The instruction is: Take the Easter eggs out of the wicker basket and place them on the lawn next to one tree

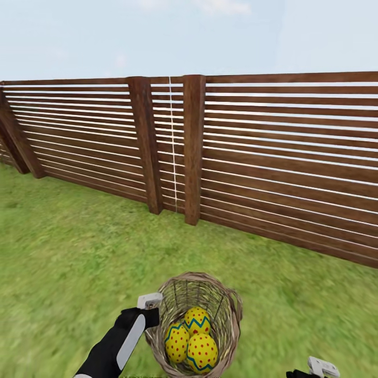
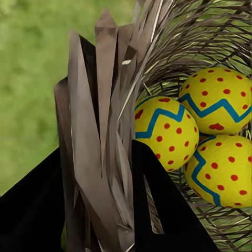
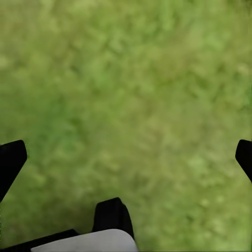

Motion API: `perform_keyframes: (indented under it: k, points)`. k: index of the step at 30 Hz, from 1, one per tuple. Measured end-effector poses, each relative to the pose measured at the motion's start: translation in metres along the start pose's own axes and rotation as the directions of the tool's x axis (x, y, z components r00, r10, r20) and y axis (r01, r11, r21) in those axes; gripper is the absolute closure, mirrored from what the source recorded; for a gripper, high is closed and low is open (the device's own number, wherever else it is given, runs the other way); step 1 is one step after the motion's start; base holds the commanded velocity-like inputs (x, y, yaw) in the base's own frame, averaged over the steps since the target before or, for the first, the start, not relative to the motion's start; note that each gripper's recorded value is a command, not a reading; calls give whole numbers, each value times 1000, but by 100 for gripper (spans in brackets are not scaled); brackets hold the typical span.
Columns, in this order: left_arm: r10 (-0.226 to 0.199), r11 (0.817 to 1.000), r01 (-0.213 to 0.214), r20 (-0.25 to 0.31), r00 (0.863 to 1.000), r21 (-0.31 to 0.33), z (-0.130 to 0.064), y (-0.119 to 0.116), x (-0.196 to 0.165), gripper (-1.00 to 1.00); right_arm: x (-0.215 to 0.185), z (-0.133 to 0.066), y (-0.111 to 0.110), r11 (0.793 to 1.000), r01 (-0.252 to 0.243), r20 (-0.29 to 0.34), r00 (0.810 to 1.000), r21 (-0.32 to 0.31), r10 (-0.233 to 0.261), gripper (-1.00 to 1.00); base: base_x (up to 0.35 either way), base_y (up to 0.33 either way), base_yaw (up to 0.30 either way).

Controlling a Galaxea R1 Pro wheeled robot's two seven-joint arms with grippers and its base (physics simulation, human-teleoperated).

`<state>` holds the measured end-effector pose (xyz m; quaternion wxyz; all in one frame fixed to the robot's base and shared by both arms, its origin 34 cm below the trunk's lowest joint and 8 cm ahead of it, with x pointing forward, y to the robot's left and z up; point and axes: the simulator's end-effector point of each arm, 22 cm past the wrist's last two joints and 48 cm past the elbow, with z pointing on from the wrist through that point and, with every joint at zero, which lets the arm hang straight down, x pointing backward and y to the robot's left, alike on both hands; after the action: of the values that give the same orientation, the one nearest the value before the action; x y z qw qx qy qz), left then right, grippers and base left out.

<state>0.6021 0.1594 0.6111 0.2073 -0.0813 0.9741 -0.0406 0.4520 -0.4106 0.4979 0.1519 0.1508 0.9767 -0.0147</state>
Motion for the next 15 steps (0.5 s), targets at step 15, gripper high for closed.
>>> perform_keyframes:
  k: [15]
  points:
    - [-17,1000,17,1,1000,-19,1,14,-2,100,1,0,-3,1000,-2,-1,1000,13,2,-100,0,0,295]
